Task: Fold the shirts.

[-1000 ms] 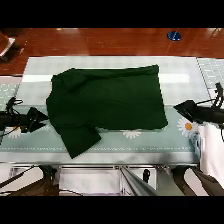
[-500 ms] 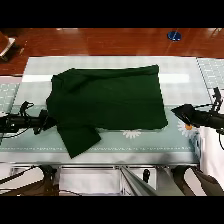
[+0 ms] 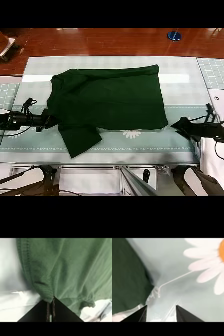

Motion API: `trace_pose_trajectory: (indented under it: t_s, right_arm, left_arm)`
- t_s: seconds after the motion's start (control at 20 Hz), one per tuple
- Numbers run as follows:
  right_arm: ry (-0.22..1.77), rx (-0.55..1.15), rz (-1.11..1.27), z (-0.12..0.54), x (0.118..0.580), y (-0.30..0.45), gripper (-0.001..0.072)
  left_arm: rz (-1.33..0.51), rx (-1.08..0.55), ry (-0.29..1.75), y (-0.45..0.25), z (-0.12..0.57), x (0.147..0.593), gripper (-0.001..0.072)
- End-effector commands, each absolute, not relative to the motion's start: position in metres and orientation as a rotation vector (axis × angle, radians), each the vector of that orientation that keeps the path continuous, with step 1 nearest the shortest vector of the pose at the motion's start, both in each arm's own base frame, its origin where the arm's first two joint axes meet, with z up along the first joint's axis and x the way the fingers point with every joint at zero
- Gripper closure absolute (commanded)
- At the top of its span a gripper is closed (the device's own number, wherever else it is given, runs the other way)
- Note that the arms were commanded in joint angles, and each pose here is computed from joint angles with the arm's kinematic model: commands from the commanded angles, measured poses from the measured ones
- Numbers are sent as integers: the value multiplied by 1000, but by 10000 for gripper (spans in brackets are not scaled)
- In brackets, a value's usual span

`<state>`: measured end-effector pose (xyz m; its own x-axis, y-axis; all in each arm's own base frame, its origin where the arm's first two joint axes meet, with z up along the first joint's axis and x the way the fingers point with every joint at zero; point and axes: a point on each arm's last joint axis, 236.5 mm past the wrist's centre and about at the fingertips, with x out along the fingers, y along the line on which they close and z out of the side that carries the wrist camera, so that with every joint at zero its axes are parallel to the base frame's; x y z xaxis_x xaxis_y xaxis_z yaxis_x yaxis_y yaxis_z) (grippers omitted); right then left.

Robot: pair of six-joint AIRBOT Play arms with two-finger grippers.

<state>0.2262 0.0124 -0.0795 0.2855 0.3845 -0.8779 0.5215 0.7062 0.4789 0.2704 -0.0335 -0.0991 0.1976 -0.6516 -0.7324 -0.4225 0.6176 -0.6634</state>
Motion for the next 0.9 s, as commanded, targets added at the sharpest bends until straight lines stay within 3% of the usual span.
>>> trace_pose_trajectory:
  t_s: [0.0,0.35,0.4,0.5,0.65,0.85]
  right_arm:
    - [1327,919,-48,-91,241,38,299]
    - [1391,925,-25,-114,279,65,307]
    - [1407,918,-11,-117,282,69,376]
    - [1380,860,81,-104,300,80,683]
    - [1249,769,252,-28,352,85,686]
    - [851,527,415,178,425,78,686]
  left_arm:
    - [-217,-976,1433,-36,-97,269,687]
    - [-200,-968,1418,-33,-100,273,687]
    - [-200,-966,1417,-33,-100,273,687]
    - [-206,-995,1392,-35,-95,280,687]
    - [-300,-1040,1200,-36,-37,328,687]
    - [-536,-997,608,-31,180,406,688]
